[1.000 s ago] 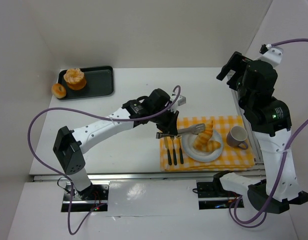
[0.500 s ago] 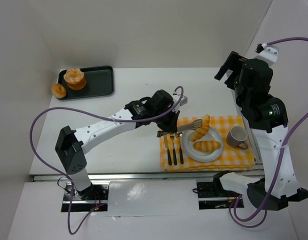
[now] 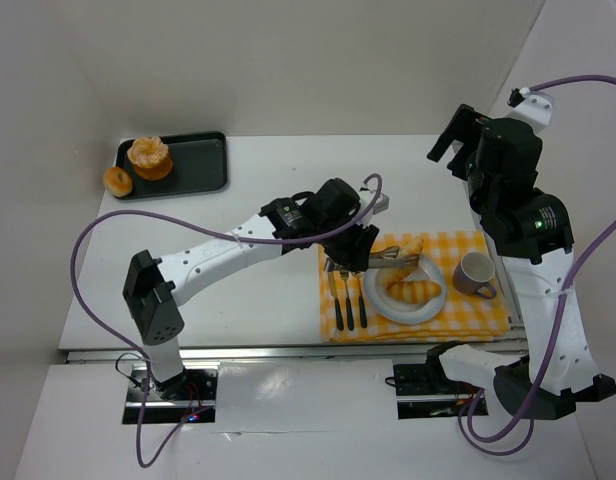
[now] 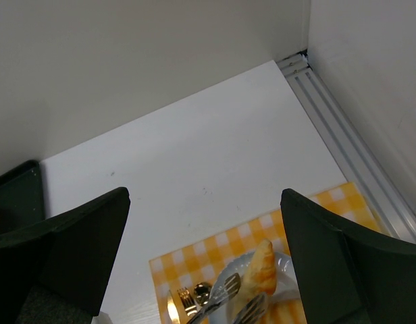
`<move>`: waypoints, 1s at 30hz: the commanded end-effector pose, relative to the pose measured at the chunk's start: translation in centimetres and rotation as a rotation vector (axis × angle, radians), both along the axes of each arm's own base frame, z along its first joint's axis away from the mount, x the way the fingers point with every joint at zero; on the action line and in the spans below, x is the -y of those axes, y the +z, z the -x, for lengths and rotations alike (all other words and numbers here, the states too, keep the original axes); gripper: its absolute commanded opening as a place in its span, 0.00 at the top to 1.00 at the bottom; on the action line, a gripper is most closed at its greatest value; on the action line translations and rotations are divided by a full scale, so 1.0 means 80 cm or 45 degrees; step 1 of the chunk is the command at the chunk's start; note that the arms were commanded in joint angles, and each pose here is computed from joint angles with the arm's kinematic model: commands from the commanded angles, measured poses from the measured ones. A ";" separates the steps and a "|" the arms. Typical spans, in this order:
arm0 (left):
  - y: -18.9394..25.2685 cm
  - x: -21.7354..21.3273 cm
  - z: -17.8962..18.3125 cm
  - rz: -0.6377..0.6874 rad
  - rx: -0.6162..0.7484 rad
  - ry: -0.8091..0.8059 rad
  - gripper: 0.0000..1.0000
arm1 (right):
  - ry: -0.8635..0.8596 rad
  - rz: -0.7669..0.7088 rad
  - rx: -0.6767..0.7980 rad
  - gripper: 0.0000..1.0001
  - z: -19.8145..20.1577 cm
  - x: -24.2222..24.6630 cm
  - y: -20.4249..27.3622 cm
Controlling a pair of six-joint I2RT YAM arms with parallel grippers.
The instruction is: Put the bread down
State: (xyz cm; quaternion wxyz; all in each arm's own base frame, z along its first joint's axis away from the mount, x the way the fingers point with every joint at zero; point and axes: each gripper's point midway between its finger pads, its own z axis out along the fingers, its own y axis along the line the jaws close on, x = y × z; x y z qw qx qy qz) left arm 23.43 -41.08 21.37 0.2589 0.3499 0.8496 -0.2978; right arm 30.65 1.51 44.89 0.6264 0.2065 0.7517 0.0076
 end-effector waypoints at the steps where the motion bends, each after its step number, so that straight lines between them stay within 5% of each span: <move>1: 0.069 -0.014 0.003 0.099 0.134 0.000 0.44 | -0.006 -0.014 0.025 0.00 -0.002 0.001 0.004; 7: 0.103 -0.042 -0.007 0.183 0.151 0.080 0.45 | 0.003 -0.027 0.027 0.00 -0.002 -0.001 0.004; 13: 0.093 -0.108 -0.049 0.086 0.182 0.309 0.46 | 0.016 -0.030 0.026 0.00 -0.003 -0.004 0.004; 20: 0.026 -0.244 -0.104 -0.007 0.098 0.779 0.47 | 0.025 -0.040 0.014 0.00 -0.003 -0.006 -0.005; 30: -0.020 -0.296 -0.128 -0.017 0.189 1.027 0.48 | 0.047 -0.041 -0.004 0.00 -0.016 -0.014 -0.014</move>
